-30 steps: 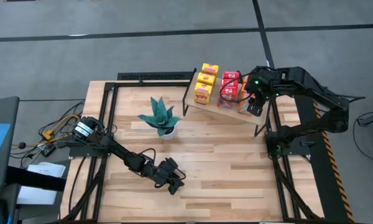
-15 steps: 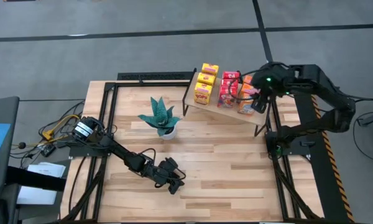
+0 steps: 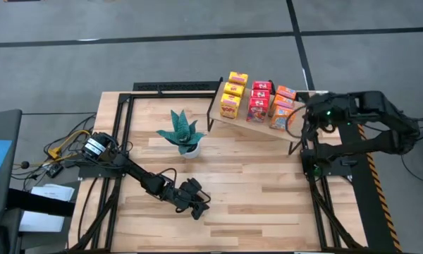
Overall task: Stack cereal on shelf
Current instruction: Put the orange cereal box on the shelf aligned with the other orange cereal boxes
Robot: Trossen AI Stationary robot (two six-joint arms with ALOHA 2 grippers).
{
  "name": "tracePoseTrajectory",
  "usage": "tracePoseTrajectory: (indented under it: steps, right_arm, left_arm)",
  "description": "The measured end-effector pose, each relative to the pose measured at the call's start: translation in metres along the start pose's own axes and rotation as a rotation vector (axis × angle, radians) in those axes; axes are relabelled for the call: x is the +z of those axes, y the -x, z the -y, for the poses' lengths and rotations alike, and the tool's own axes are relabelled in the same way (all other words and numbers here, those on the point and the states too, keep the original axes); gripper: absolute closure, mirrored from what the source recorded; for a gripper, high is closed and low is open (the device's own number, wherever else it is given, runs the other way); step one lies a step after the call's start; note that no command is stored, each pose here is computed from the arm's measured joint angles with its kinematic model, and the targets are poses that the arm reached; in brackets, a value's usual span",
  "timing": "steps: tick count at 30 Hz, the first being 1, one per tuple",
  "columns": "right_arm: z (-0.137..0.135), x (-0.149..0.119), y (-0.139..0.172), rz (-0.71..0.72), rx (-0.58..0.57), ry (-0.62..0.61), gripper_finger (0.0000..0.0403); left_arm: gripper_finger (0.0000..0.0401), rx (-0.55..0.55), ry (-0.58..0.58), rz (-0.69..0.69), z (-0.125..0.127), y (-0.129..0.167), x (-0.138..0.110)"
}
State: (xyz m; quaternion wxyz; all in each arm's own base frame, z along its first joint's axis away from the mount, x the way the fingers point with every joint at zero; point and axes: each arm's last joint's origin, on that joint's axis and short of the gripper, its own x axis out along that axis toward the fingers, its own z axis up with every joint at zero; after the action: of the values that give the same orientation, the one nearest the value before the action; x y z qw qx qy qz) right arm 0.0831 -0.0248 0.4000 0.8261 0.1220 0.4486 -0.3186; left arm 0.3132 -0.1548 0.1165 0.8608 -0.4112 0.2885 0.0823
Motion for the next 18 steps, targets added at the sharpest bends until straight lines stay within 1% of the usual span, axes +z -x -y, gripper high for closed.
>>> tracePoseTrajectory:
  steps: [3,5,13,16,18]
  right_arm:
    - [-0.002,-0.008,-0.014,-0.044,-0.033,-0.003,0.0362]
    - [-0.004,-0.009,-0.023,-0.058,-0.048,0.004,0.0360]
    - [-0.014,-0.001,-0.040,-0.046,-0.041,0.068,0.0389]
    - [-0.017,0.003,-0.044,-0.049,-0.042,0.098,0.0390]
    - [-0.019,0.005,-0.046,-0.061,-0.046,0.110,0.0382]
  left_arm:
    - [0.0152,0.002,0.000,0.002,0.000,0.000,0.001]
    - [0.0152,0.003,0.000,0.002,-0.001,0.000,0.001]
    - [0.0152,0.010,0.001,0.017,-0.001,0.000,0.002]
    - [0.0152,0.013,0.007,0.021,-0.001,0.000,0.002]
    - [0.0152,0.013,0.007,0.021,-0.001,0.000,0.002]
